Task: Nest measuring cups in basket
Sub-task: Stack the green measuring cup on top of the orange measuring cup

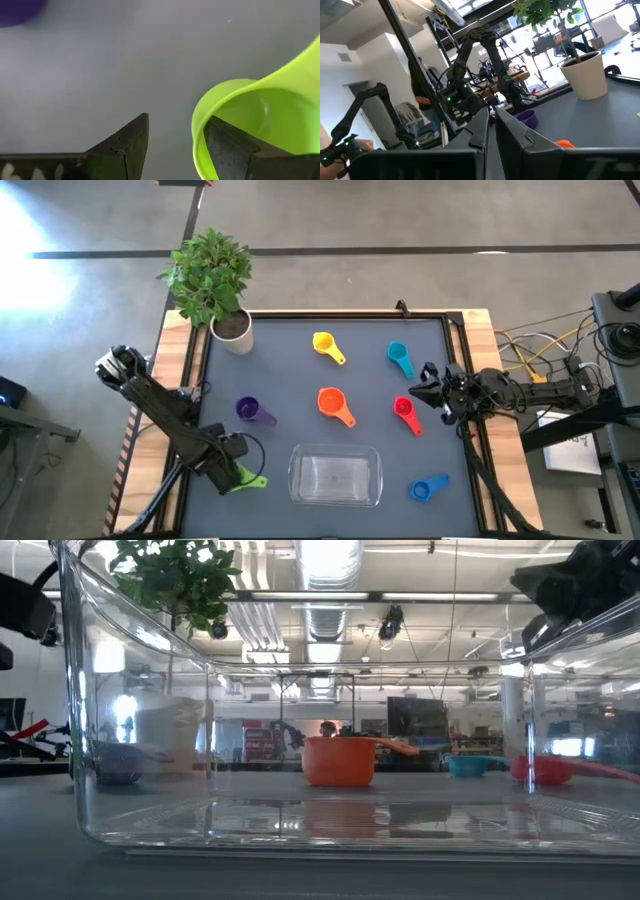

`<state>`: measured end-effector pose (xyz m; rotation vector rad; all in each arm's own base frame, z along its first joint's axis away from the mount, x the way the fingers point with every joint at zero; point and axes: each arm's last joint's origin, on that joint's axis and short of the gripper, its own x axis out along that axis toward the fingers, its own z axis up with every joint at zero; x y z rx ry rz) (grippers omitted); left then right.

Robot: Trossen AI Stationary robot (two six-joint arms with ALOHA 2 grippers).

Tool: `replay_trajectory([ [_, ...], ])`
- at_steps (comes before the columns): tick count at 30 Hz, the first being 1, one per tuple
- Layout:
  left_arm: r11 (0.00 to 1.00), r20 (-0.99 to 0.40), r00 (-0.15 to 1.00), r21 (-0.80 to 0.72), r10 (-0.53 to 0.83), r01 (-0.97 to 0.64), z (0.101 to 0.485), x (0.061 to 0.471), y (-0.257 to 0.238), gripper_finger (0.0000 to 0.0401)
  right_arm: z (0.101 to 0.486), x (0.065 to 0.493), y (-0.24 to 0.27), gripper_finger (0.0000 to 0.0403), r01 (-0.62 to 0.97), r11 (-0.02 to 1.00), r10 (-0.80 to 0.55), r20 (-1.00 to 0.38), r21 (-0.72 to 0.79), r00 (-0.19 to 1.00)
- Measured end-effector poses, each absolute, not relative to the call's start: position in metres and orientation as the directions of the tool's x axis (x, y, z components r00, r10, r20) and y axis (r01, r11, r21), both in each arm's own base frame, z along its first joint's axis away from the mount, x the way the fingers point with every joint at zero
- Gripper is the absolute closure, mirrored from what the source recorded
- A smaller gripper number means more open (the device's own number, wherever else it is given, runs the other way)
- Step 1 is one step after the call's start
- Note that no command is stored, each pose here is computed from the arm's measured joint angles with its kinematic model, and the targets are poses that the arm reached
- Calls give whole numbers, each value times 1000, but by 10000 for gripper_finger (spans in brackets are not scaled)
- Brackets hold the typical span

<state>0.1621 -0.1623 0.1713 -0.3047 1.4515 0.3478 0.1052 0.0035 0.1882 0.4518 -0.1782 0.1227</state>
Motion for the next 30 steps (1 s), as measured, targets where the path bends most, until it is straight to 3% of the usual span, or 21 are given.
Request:
replay_trajectory([
  [5, 927, -997, 59, 24, 50, -374, 162, 165, -166, 262, 188, 105, 3, 380, -158, 891, 79, 198, 426, 977],
  [12, 947, -998, 51, 18, 36, -321, 158, 167, -169, 390, 188, 105, 3, 380, -158, 890, 79, 197, 428, 977],
  [20, 943, -989, 92, 77, 112, -324, 190, 166, -159, 400, 188, 105, 3, 380, -156, 890, 76, 199, 428, 977],
  [27, 957, -921, 342, 91, 185, -275, 243, 178, -137, 400, 188, 105, 1, 380, -96, 893, 7, 200, 440, 980],
  [30, 956, -905, 377, 89, 195, -281, 257, 186, -116, 401, 188, 105, 0, 380, -53, 897, -40, 200, 439, 979],
])
